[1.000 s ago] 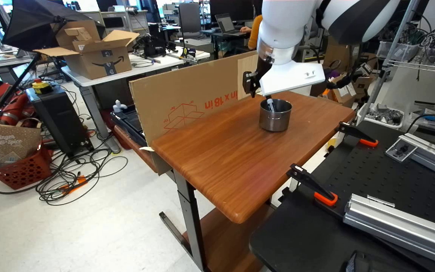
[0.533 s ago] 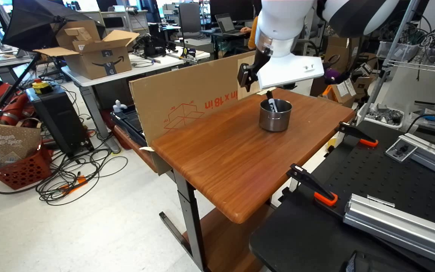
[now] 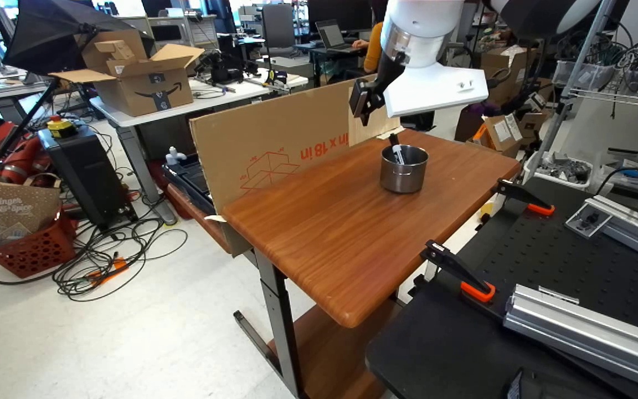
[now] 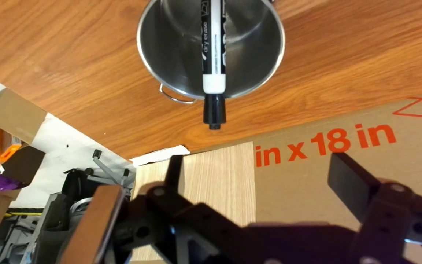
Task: Pick up the black marker and place it in the silver pot
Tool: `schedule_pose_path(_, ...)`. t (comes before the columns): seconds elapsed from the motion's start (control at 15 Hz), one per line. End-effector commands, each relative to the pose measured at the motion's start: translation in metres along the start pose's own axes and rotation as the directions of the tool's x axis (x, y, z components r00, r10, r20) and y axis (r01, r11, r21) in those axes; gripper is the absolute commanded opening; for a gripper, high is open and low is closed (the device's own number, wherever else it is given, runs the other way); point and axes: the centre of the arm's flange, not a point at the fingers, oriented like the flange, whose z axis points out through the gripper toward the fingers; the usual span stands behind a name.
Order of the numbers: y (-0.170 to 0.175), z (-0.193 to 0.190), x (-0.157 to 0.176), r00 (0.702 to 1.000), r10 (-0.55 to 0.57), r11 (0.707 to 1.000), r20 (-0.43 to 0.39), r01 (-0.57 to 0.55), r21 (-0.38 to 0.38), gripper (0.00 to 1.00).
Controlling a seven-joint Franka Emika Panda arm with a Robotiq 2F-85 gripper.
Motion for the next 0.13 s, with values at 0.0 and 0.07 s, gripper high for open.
schedule_pose_path(0.0,0.0000,0.0000,0.0000,1.000,0.000,1.000,0.000,0.000,0.000,1.00)
schedule_pose_path(0.07,0.0000,0.0000,0.0000,1.000,0.000,1.000,0.000,0.000,0.000,1.00)
